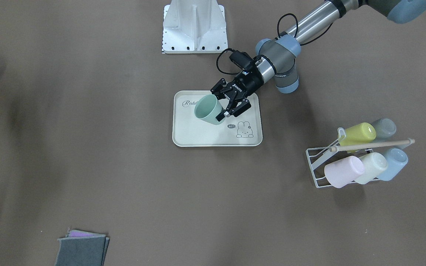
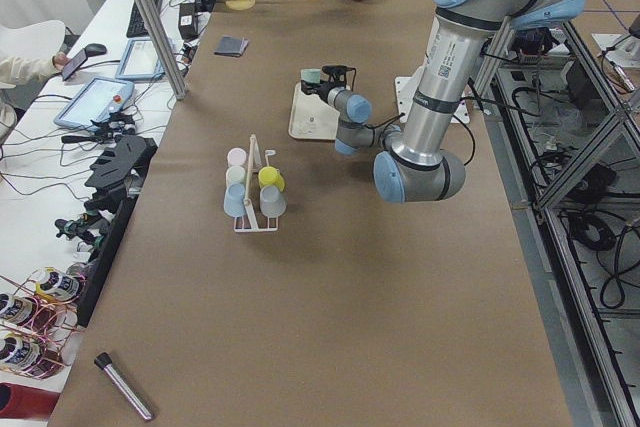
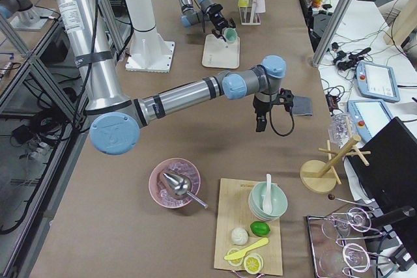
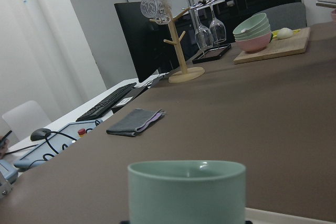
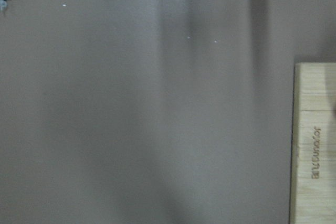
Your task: Pick up and place green cup on tray
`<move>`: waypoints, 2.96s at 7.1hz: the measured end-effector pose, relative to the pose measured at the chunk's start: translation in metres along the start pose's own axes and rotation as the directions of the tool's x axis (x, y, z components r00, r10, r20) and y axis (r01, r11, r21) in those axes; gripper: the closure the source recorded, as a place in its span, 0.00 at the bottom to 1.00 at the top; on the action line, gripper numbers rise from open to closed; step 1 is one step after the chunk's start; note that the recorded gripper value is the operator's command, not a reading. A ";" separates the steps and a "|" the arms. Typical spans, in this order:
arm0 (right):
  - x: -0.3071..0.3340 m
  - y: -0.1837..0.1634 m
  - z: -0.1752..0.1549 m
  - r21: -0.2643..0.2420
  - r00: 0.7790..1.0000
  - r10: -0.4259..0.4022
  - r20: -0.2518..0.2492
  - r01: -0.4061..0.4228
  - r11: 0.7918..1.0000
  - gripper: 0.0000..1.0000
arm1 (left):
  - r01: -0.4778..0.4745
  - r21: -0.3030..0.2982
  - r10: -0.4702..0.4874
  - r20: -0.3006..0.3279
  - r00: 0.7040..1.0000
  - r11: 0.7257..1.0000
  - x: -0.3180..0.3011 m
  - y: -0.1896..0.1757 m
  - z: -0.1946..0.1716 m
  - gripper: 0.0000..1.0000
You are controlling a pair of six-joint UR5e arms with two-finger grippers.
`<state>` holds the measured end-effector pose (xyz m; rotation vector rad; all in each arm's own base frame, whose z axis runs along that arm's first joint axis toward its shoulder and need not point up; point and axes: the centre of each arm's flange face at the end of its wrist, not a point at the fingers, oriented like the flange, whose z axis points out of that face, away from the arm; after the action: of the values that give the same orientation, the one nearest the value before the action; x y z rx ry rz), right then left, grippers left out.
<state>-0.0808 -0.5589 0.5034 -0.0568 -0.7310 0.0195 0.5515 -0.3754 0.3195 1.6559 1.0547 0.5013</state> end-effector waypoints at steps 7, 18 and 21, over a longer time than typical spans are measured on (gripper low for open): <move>0.132 0.066 0.029 -0.096 0.988 0.152 0.028 -0.149 0.984 0.01 | 0.239 -0.062 -0.242 -0.037 0.970 0.969 0.017 0.024 0.002 0.83; 0.165 0.077 0.025 -0.099 0.987 0.157 0.029 -0.154 0.983 0.00 | 0.304 -0.114 -0.311 -0.049 0.949 0.946 0.024 0.022 0.015 0.73; 0.165 0.075 0.023 -0.095 0.987 0.156 0.026 -0.152 0.984 0.00 | 0.302 -0.100 -0.308 -0.058 0.950 0.948 0.024 0.024 0.011 0.48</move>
<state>0.0270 -0.4768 0.6263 -0.2023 -0.7596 0.1347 0.5817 -0.3621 0.3331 1.3714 1.2972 0.3995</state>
